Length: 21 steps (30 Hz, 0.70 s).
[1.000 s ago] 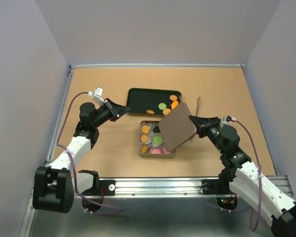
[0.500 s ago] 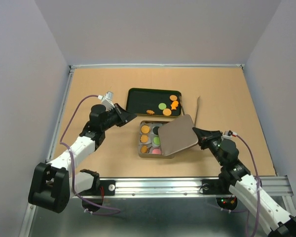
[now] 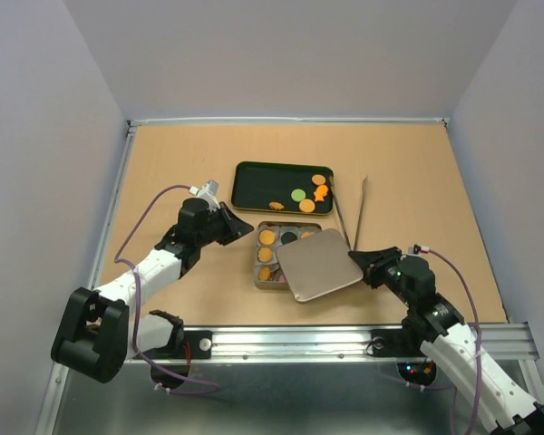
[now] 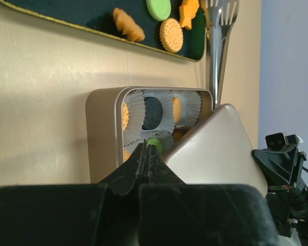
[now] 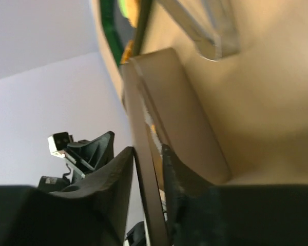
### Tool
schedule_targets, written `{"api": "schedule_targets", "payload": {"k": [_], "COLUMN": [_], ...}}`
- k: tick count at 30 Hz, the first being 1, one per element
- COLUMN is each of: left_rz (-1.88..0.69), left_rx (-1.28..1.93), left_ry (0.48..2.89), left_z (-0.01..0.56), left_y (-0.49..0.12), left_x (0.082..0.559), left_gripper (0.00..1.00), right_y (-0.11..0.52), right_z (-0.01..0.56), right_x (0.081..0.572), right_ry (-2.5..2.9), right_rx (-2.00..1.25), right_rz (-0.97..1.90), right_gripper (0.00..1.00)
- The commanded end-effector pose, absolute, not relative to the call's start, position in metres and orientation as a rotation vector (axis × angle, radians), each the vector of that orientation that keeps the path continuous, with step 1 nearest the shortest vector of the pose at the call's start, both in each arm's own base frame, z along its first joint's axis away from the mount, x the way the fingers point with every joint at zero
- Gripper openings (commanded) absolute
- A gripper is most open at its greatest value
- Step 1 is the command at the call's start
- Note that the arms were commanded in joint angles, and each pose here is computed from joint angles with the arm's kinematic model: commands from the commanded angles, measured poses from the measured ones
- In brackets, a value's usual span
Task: Pack the cookies
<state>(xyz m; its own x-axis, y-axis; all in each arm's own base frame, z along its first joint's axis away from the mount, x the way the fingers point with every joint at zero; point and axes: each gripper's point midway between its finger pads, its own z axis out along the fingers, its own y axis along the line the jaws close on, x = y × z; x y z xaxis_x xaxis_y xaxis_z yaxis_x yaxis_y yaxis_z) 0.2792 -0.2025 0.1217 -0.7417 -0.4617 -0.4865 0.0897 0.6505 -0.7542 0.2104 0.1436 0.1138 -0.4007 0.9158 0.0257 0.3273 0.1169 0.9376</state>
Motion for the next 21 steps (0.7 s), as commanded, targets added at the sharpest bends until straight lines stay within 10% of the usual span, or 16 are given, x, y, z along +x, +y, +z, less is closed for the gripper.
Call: {"api": "schedule_targets", "payload": {"k": [1, 6, 21], "left_rz": [-0.994, -1.0, -1.067], "left_rx": [-0.308, -0.311, -0.255], "left_ry": [2.258, 2.313, 2.349], "left_z": [0.102, 0.09, 0.084], "left_y": [-0.203, -0.213, -0.248], "left_x": [0.271, 0.259, 0.246], "left_gripper": [0.0, 0.0, 0.0], "right_y": [0.148, 0.153, 0.165], "right_z": [0.08, 0.062, 0.081], "right_x": [0.188, 0.178, 0.178], "right_ry": [2.024, 2.125, 2.09], "right_rx": [1.207, 1.231, 1.271], "right_rz": [1.183, 1.155, 1.3], "right_gripper": [0.38, 0.52, 0.31]}}
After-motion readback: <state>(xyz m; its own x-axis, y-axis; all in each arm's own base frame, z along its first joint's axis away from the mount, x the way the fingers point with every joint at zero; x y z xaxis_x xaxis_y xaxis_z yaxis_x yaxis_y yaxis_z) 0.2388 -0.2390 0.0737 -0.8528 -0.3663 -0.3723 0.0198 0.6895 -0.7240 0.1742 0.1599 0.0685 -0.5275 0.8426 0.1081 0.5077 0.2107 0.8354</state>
